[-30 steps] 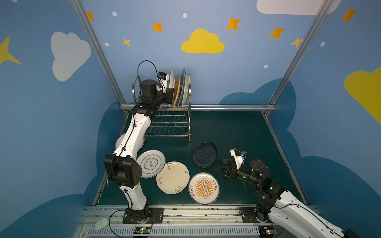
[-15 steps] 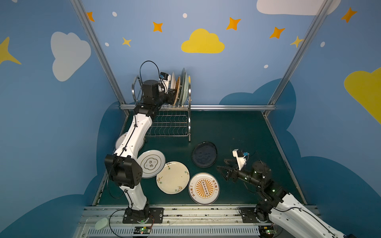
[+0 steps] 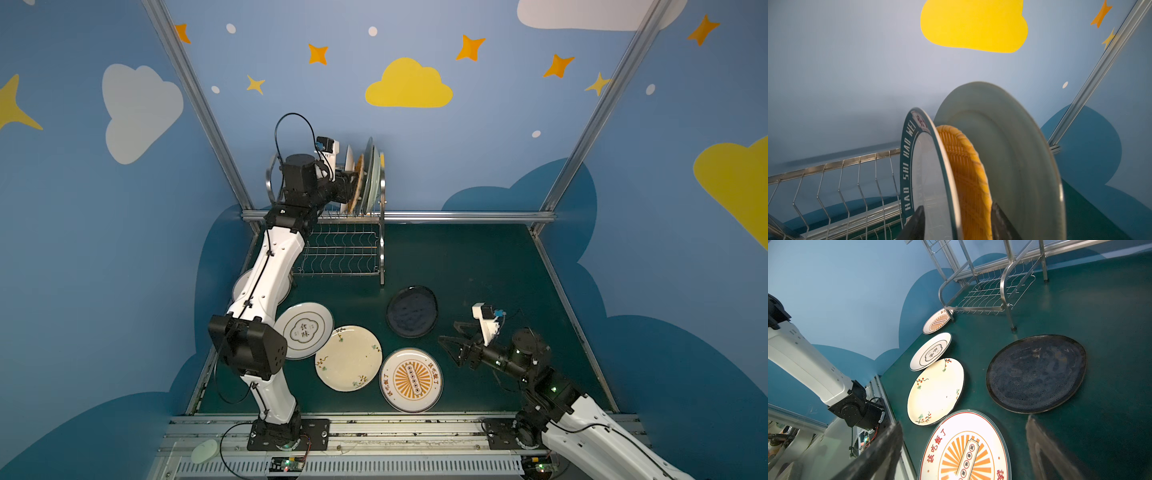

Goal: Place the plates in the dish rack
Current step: 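Lower the plate into the top slots beside the bamboo mat with the left gripper, then open the left gripper and withdraw it from the rack toward the table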

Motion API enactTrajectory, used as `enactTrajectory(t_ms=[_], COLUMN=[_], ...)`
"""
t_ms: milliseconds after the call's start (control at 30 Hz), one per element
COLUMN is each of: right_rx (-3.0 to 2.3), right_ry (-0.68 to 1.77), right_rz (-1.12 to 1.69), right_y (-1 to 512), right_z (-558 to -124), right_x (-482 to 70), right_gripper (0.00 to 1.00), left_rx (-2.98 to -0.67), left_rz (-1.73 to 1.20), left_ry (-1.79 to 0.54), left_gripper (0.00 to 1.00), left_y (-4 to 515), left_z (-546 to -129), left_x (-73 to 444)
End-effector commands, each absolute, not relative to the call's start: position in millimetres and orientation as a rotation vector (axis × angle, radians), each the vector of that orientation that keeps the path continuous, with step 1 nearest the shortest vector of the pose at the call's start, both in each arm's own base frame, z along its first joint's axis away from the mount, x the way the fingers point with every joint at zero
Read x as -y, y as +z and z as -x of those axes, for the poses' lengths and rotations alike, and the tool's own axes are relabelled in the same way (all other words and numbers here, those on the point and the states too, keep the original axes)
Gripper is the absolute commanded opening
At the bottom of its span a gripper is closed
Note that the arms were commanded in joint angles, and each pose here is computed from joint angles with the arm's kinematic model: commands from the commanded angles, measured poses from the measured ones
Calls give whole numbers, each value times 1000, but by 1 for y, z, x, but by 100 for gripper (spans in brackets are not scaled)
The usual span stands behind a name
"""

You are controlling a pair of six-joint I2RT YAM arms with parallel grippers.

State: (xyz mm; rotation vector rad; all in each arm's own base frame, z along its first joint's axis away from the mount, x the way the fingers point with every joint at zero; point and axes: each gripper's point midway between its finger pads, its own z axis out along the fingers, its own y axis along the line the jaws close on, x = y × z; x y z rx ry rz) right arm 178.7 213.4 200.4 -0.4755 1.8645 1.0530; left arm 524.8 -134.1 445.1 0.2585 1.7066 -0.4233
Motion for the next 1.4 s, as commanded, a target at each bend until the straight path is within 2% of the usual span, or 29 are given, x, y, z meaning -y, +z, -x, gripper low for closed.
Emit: enactTrajectory(t_ms=[0,167,233,533,800,1000,1367], right_rx=[-1859,-1857,-1859,-1874,-1959,-2030,-2197], right_ry=[1043,1028,1021,969,914,883,828], right_rz=[455,435,434,441,395,355,275], right_y=[198,197,197,199,190,177,150], right_z=[-179,-182,-182,-189,-204,-217,-244], right_x=[-211,-208,-208,-207,-209,-213,-219], right_gripper=[91,91,91,93,94,95,94], left_rx=[-1668,-1659,-1652,-1589,-1511,-1583,-1636], left_rz=[-231,-195,-187,-34,159,335,413], left_ry=[-441,-456,-471,-582,-733,-841,-926], left_gripper=[70,88,99,100,100,100,100], left_y=[470,479,483,523,536,502,436], left_z=[-514,-512,-510,-482,-431,-393,-316], left_x=[131,124,123,104,91,83,78])
